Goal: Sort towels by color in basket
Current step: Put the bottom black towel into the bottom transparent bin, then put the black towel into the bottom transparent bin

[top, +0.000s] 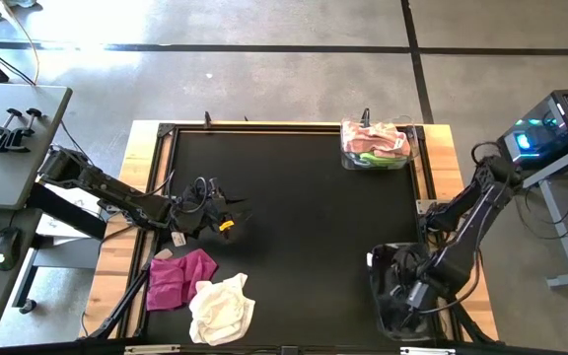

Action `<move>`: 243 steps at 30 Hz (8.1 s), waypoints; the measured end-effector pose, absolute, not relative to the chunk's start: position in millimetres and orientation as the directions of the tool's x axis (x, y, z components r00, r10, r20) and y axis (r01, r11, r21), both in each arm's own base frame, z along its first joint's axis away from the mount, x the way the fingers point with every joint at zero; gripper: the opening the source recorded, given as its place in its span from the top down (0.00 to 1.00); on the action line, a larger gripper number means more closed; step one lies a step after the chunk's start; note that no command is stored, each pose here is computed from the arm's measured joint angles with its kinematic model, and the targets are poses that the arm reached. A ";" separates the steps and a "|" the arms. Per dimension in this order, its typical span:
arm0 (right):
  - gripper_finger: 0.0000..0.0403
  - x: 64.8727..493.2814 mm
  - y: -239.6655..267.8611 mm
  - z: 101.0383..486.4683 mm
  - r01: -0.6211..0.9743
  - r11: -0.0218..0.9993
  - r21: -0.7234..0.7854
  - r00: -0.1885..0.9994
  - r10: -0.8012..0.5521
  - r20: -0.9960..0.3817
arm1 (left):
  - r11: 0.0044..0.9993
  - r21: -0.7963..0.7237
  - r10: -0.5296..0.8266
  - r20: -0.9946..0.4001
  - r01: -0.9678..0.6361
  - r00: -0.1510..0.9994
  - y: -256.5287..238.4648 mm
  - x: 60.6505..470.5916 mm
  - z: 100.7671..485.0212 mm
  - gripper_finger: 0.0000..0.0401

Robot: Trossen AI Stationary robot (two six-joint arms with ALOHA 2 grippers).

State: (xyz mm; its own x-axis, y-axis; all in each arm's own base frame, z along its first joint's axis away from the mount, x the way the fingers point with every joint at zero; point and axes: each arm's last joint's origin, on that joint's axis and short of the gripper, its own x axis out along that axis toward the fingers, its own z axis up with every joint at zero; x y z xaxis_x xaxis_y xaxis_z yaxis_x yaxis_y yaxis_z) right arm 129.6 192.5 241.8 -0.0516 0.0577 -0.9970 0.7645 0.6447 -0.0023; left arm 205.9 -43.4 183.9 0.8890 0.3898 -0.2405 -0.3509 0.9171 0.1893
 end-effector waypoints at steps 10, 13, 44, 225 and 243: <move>0.59 136.3 188.1 272.4 0.770 0.634 0.068 0.174 -0.106 -0.979 | 0.917 0.190 0.390 -0.241 -0.351 0.889 -43.4 205.8 183.8 0.69; 0.59 138.3 182.2 258.7 0.771 0.632 0.076 0.290 -0.242 -0.926 | 0.917 0.190 0.390 -0.241 -0.351 0.889 -43.4 205.8 183.9 0.69; 0.59 140.4 207.7 286.9 0.846 0.508 0.165 0.214 -0.039 -0.976 | 0.917 0.189 0.390 -0.241 -0.351 0.889 -43.4 205.8 183.8 0.69; 0.48 333.3 -42.4 168.1 0.138 0.990 0.034 0.932 -0.118 -0.343 | 0.813 0.324 0.561 -0.217 -0.483 0.799 34.5 215.5 203.3 0.69; 0.48 332.0 41.2 164.3 0.083 0.996 0.014 0.926 -0.072 -0.369 | 0.708 0.056 0.388 -0.863 -0.704 0.323 -39.0 166.7 217.7 0.69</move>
